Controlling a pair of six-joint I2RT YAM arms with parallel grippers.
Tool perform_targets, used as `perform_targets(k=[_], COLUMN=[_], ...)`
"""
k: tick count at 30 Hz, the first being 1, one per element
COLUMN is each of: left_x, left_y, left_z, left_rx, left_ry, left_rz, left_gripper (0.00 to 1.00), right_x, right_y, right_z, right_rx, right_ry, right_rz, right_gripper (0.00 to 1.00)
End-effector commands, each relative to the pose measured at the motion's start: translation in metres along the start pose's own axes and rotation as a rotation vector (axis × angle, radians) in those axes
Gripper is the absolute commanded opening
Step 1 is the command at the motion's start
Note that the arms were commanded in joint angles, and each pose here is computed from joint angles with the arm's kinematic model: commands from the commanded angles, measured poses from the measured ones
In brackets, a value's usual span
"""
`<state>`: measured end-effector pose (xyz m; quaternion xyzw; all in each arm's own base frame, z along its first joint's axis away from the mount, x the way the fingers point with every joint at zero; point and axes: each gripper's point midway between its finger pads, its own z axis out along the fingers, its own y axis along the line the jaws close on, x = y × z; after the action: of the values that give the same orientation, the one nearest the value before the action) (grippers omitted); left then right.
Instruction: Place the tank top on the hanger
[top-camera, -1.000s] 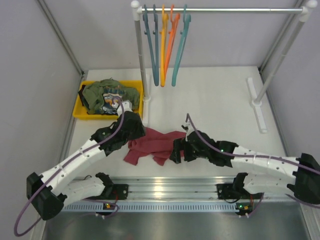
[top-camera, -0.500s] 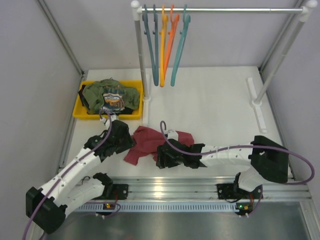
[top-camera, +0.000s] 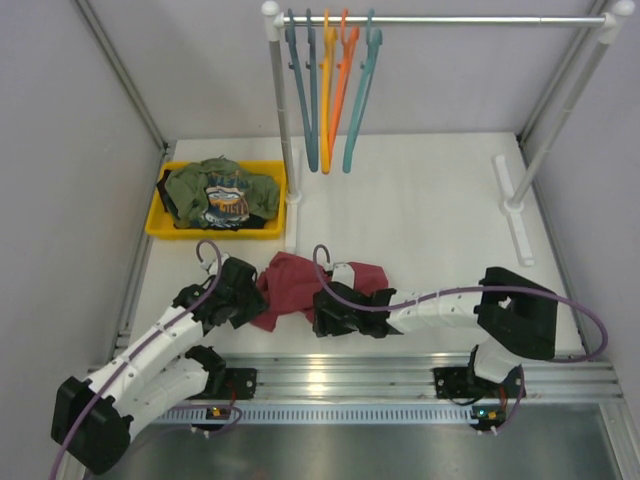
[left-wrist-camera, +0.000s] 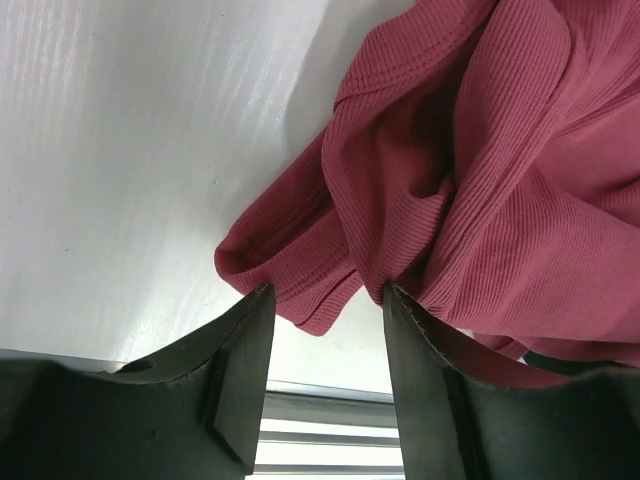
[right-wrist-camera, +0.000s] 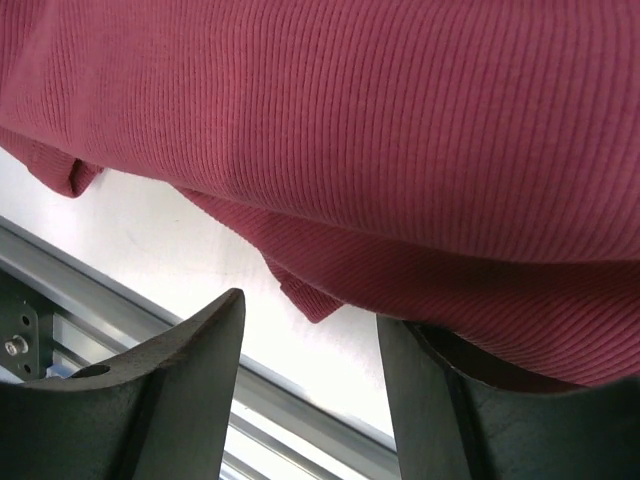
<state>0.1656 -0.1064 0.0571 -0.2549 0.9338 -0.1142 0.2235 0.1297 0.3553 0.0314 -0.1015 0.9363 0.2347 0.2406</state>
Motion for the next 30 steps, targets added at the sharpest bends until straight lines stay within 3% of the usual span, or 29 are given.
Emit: perform_targets(k=[1, 10, 15, 17, 20, 25, 30], left_x=[-0.002, -0.005, -0.001, 0.002, 0.005, 0.019, 0.032], left_y=[-0.007, -0.017, -0.016, -0.017, -0.019, -0.015, -0.007], left_z=[-0.004, -0.013, -0.014, -0.014, -0.013, -0.007, 0.001], left_rx=[0.045, 0.122, 0.127, 0.135, 0.155, 0.154, 0.149], left_ry=[-0.011, -0.027, -0.012, 0.002, 0.018, 0.077, 0.120], left_rz=[-0.050, -0.052, -0.036, -0.029, -0.013, 0.031, 0.041], left_gripper=[0.52, 0.59, 0.59, 0.56, 0.47, 0.31, 0.35], right_x=[-0.016, -0.018, -0.021, -0.026, -0.039, -0.057, -0.073], right_y=[0.022, 0.012, 0.006, 0.002, -0.001, -0.012, -0.020], right_z=[-0.003, 0.004, 0.001, -0.005, -0.017, -0.045, -0.070], right_rx=[-0.021, 0.032, 0.068, 0.093, 0.112, 0.163, 0.157], right_ry=[-0.068, -0.093, -0.108, -0.123, -0.168, -0.217, -0.252], right_rz=[0.000, -0.004, -0.015, -0.026, -0.032, -0.064, -0.043], right_gripper=[0.55, 0.50, 0.31, 0.20, 0.14, 0.13, 0.13])
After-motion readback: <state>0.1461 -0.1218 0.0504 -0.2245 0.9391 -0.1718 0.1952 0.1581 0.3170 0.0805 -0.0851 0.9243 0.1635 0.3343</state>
